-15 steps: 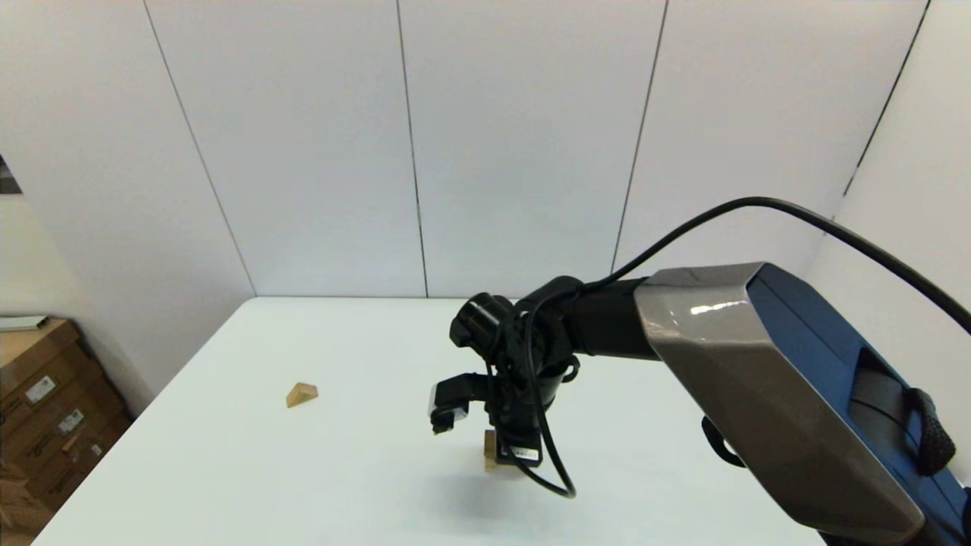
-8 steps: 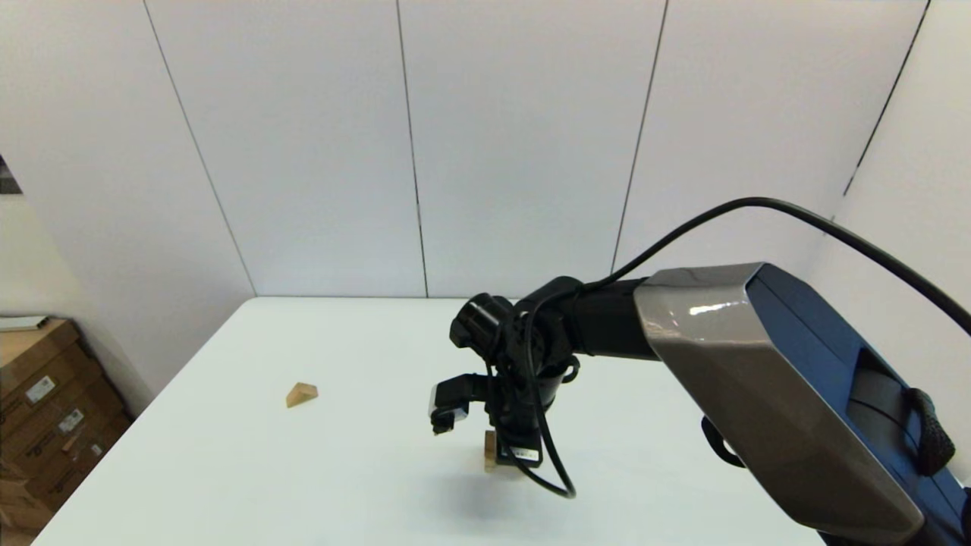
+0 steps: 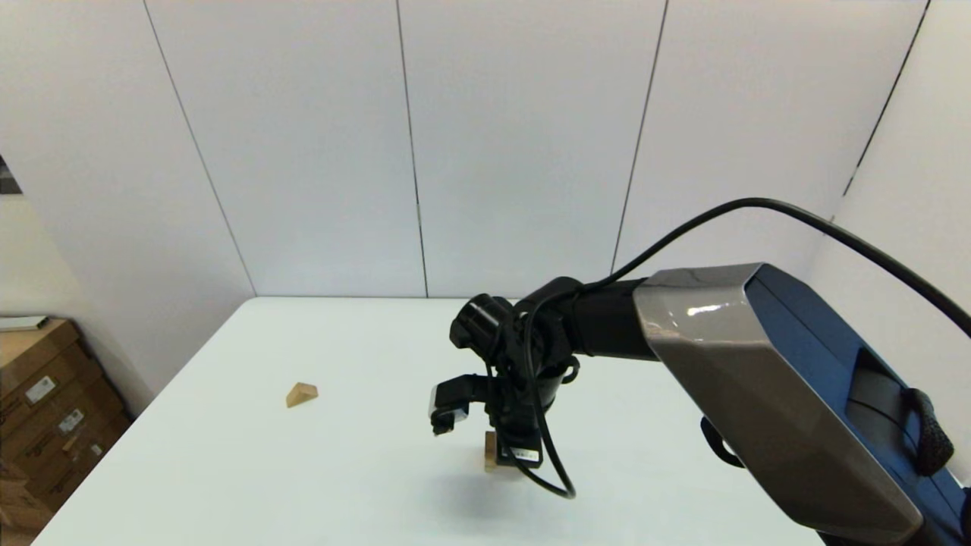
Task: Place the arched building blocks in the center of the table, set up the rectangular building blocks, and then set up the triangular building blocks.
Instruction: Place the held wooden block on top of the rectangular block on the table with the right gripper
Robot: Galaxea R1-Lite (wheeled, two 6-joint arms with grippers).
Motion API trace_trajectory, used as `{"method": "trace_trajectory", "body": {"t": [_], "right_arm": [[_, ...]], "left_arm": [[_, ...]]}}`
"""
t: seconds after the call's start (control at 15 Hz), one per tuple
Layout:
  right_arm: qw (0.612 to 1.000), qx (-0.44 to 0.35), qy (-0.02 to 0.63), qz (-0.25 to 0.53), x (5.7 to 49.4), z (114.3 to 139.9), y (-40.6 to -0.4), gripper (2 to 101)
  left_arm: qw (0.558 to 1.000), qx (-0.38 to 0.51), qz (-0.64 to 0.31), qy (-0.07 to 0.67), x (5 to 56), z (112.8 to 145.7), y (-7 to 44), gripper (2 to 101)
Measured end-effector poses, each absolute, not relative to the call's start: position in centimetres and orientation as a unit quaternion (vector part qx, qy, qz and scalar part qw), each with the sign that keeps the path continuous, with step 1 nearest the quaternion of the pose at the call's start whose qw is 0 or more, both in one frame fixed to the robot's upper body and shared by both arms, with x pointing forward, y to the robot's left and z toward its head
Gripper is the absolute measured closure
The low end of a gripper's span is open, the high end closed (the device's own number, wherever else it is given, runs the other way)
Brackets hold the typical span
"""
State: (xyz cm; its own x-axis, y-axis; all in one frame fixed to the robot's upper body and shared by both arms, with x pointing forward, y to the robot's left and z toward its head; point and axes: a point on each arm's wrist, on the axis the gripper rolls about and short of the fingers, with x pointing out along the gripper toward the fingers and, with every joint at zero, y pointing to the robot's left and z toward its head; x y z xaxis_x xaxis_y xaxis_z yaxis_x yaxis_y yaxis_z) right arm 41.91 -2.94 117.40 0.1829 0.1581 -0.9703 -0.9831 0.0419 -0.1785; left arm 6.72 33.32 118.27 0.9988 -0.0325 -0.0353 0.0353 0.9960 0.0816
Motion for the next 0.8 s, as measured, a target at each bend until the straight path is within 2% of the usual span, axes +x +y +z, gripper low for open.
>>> {"method": "trace_trajectory", "body": {"t": [0.53, 0.8], "right_arm": [[0.588, -0.495, 0.417, 0.485, 41.9, 117.4, -2.95, 77.8], [0.588, -0.495, 0.417, 0.485, 41.93, 117.4, -2.98, 50.6]], "left_arm": [[0.999, 0.041, -0.017, 0.017, 6.72, 118.27, 33.32, 5.4], [0.999, 0.041, -0.017, 0.017, 6.72, 118.27, 33.32, 5.4]]}}
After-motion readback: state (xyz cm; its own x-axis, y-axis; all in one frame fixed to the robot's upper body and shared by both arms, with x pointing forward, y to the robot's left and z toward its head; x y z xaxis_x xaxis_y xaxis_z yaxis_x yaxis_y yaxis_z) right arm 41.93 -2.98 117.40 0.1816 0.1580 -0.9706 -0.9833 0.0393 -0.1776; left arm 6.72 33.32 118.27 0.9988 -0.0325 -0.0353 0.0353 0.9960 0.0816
